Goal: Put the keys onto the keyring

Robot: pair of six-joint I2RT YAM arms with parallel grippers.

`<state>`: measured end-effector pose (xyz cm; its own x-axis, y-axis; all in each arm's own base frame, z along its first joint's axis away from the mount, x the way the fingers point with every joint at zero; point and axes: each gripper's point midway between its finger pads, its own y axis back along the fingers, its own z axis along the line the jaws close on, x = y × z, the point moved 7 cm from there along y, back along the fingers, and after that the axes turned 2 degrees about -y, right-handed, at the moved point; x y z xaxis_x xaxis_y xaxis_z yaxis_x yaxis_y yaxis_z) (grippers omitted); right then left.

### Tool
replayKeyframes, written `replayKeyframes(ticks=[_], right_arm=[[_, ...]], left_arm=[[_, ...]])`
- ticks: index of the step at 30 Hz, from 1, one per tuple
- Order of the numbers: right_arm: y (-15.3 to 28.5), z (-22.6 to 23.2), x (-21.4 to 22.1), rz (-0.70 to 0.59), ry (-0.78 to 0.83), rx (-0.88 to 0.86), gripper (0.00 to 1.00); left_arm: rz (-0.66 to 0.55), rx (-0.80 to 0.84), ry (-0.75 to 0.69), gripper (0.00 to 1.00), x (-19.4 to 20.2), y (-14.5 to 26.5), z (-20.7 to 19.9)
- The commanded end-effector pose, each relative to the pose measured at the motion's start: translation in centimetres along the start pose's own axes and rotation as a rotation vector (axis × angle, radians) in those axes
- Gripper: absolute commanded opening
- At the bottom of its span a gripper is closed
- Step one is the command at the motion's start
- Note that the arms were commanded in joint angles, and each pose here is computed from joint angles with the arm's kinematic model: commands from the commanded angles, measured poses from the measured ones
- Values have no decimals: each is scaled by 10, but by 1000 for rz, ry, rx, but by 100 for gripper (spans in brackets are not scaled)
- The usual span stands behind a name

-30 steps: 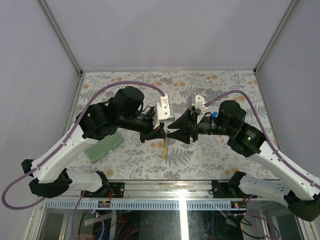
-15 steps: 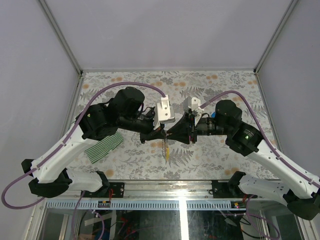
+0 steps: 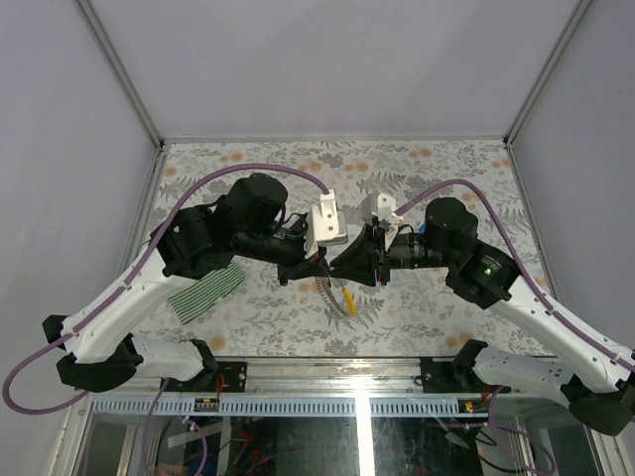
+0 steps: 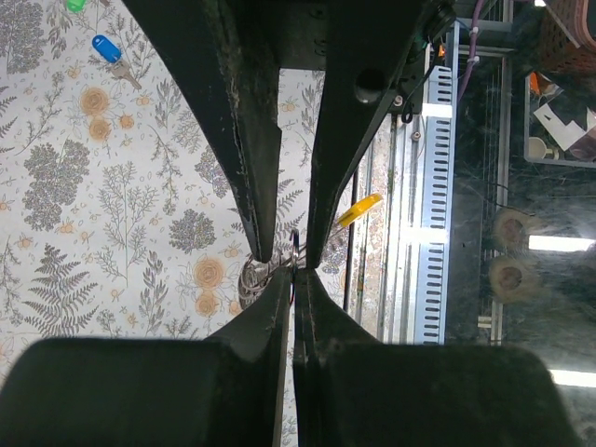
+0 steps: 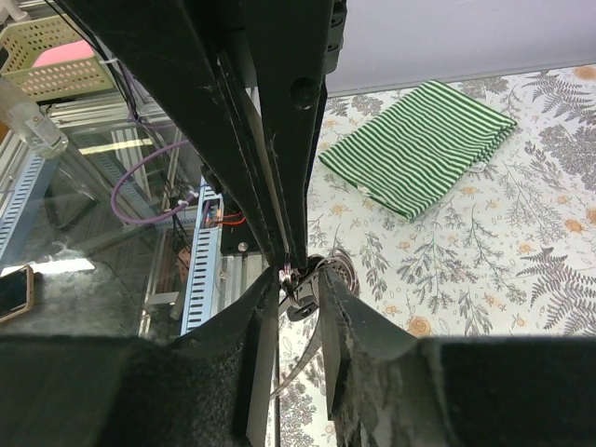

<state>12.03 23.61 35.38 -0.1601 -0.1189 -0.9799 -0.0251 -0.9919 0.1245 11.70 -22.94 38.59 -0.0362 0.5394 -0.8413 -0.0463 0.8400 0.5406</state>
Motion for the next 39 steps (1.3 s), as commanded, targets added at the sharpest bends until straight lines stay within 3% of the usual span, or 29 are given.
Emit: replayKeyframes(ticks=[1,11,14,18,23,32,39], right_arm=[[3,5,-18,-61,56,-25,31],[4,6,-19,-67,63,-29,26],[4,7,-19,-68,62,-31,20],[4,7,-19,-64,61,-39,0],[6,9,-20,-70,68,-34,0],[19,25,-44,-182,126,-67,0],[27,37,-51,-238,154,-107,0]], left_arm=[[-35,-16,-41,0,-12,6,0],[-31,-14,-45,0,-12,5,0],[-29,-14,-43,0,-11,5,0],[-30,-16,-45,0,-12,5,0],[-39,-28,-56,1,-13,7,0],[-205,-46,-92,26,-24,25,-11],[-373,-38,-101,32,-27,33,-22]])
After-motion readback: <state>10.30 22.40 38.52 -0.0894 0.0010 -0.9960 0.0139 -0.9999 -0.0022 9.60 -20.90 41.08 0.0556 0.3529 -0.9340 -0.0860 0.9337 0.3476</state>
